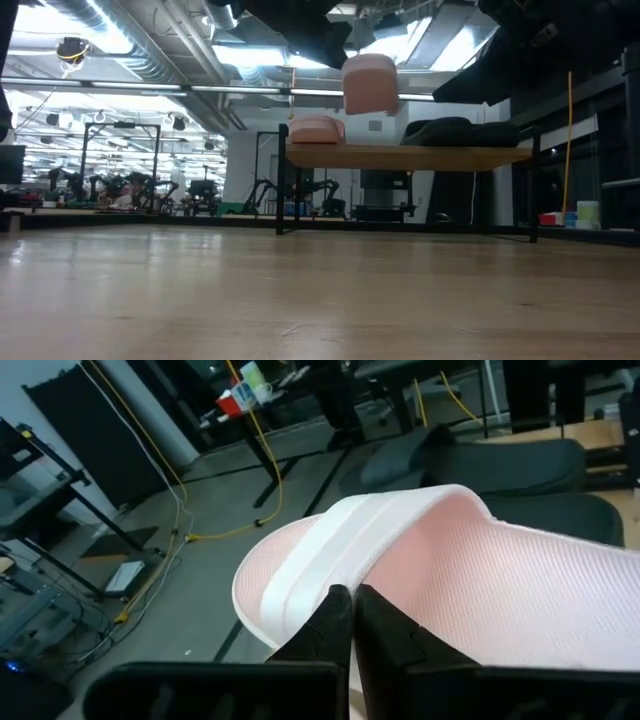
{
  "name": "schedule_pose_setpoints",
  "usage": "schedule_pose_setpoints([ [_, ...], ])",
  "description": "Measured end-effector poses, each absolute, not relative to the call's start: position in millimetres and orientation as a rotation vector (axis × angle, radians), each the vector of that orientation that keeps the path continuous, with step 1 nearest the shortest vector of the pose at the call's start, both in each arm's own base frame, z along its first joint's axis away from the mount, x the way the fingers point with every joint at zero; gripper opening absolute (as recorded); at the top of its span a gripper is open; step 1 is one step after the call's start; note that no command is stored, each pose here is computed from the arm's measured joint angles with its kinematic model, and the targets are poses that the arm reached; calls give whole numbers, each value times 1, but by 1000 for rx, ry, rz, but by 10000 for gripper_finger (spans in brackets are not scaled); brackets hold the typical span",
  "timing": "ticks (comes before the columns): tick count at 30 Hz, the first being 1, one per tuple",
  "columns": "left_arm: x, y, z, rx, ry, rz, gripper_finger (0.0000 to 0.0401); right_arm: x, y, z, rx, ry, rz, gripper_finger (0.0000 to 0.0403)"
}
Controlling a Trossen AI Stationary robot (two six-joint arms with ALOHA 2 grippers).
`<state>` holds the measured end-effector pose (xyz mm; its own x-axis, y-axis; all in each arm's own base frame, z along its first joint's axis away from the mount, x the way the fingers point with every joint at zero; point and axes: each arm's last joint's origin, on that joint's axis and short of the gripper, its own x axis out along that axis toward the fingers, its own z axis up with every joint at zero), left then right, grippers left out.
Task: Pick and place slides into the shelf
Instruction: Put the pink slides on the shelf
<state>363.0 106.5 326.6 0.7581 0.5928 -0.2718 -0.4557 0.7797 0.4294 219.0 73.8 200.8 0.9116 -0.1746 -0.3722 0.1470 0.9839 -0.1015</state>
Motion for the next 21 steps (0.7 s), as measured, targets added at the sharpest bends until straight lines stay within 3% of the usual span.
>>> schedule_pose_setpoints([
  [10, 362, 115, 327, 297, 388, 617, 0, 220, 74, 204, -112, 360, -154, 6],
  [21, 380, 128, 301, 290, 390, 638, 0, 221, 74, 204, -105, 358, -155, 6],
])
